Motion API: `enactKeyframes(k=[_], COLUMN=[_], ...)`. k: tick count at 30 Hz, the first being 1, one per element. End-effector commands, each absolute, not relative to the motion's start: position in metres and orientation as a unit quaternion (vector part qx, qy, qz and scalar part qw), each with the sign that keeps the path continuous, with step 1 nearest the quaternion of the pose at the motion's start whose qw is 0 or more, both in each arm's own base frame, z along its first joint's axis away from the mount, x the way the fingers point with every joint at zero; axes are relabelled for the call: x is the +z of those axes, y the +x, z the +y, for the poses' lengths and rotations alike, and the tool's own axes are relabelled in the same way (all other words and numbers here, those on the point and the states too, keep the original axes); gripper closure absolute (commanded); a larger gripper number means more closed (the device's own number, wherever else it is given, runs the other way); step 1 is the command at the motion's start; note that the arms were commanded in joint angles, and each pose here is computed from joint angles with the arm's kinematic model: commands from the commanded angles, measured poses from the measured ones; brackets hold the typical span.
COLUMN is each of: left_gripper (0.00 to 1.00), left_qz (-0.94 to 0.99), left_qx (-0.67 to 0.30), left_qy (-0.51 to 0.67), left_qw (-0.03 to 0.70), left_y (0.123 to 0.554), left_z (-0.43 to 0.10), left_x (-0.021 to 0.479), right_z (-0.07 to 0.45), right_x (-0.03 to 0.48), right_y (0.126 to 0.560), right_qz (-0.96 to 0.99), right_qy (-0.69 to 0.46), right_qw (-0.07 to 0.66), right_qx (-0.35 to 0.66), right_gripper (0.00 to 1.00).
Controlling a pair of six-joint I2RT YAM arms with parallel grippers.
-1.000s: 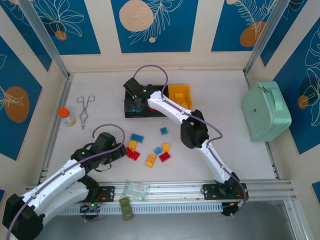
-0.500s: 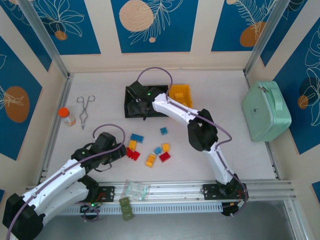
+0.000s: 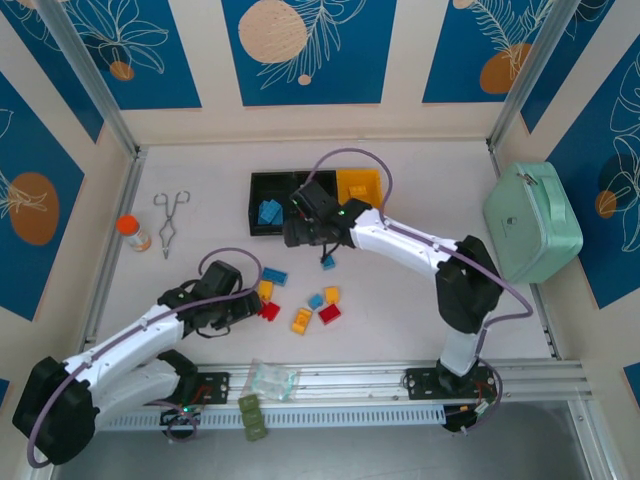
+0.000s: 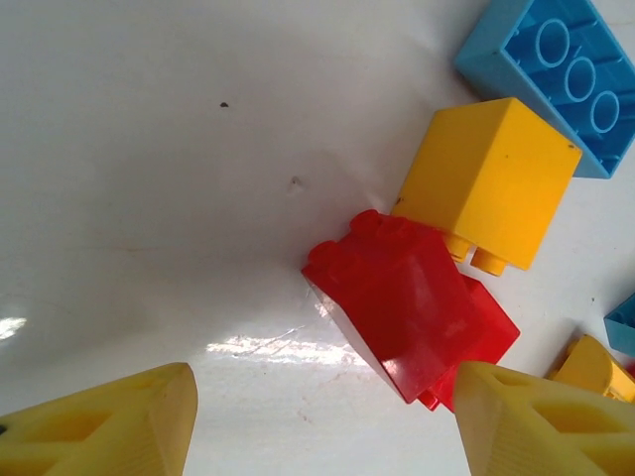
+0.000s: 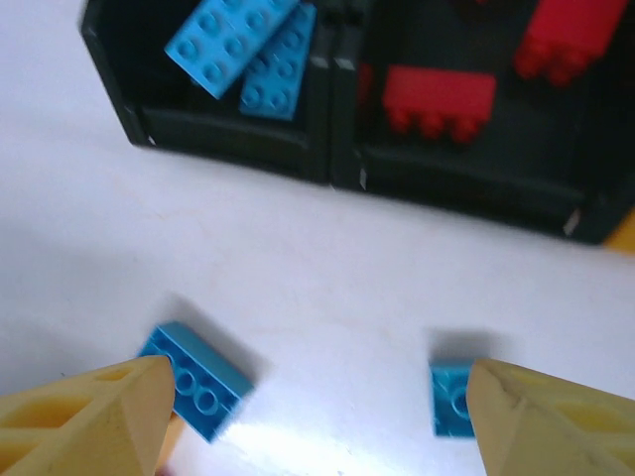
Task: Sort the legos into containers by color
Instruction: Place the lego in the container, then pick up the lego from the middle-left of the table.
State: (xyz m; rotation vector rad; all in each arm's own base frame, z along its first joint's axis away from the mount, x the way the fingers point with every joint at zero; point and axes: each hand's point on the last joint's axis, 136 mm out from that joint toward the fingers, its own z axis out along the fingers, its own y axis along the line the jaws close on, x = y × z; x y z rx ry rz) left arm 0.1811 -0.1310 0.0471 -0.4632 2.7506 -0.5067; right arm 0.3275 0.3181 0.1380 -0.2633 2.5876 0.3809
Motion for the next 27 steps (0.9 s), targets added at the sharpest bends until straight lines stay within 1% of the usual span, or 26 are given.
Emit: enactKeyframes(k=[1, 4, 8, 16, 18, 20, 27], left_gripper=[0.3, 0.3, 0.3, 0.3, 0.31, 0.36, 0.43], left_qz=[0.955, 0.956, 0.962, 0.97, 0.972, 0.974, 0.977], left_qx=[-0.202, -0.204, -0.182, -0.129, -0.115, -0.104, -0.067], left_qy=[-0.141, -0.135, -0.132, -0.137, -0.141, -0.142, -0.146], left_qw=[0.164, 0.164, 0.156, 0.153, 0.148, 0.144, 0.142], left_y=[0.192, 0.196, 0.199, 0.205, 0.203, 0.2, 0.187], left_z=[-0.147, -0.154, -0.158, -0.153, -0.149, -0.145, -0.123], left_x=[0.059, 0.059, 0.052, 0.043, 0.039, 0.036, 0.033], right_z=[0.298, 0.282, 0.267, 0.256, 0.255, 0.255, 0.257], right_x=[0.14, 0.131, 0.122, 0.116, 0.116, 0.116, 0.115], right_y=[0.32, 0.308, 0.296, 0.282, 0.281, 0.28, 0.278], right_qz=[0.951, 0.955, 0.958, 0.96, 0.96, 0.96, 0.96], right_qy=[-0.064, -0.048, -0.031, -0.012, -0.011, -0.01, -0.009], right_qw=[0.265, 0.256, 0.249, 0.24, 0.24, 0.241, 0.238], right_qx=[0.145, 0.141, 0.138, 0.143, 0.143, 0.144, 0.148], right_gripper=[0.22, 0.22, 0.22, 0.23, 0.23, 0.23, 0.23])
